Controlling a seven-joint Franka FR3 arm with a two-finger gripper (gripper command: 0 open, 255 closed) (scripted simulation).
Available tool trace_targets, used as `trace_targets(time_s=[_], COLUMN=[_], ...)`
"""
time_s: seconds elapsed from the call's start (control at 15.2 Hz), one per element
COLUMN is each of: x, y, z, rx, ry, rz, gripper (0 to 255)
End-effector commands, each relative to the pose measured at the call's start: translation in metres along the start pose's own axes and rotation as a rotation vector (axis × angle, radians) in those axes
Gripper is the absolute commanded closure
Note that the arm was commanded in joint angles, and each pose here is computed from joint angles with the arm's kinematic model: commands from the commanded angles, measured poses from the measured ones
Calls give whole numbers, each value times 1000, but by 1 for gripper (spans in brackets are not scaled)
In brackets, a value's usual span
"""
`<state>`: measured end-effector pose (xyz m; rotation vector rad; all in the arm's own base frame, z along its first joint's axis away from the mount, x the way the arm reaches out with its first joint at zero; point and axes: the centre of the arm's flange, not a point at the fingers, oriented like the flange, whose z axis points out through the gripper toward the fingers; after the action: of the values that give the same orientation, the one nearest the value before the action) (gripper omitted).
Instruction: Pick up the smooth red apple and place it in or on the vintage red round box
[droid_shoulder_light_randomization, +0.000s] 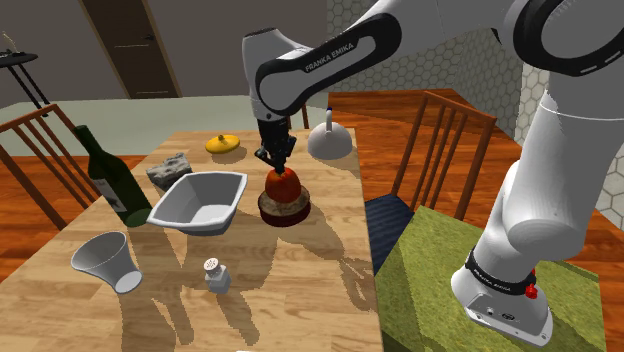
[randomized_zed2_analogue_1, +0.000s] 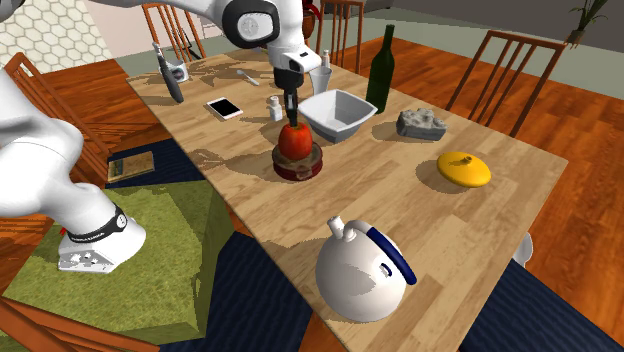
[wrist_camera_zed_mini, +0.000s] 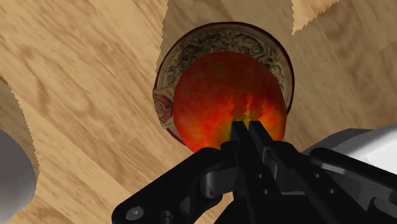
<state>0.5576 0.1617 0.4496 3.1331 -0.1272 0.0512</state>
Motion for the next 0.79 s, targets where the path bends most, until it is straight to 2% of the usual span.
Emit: trace_targets(time_s=[0.0, 0.33, 0.59, 0.73], x=[0, 0, 0, 0], y=[0, 0, 0, 0], z=[1, 1, -49, -49], rx=[-1, -1, -1, -1], ry=[-2, -2, -2, -2], rz=[0, 0, 0, 0], gripper=[0, 0, 0, 0])
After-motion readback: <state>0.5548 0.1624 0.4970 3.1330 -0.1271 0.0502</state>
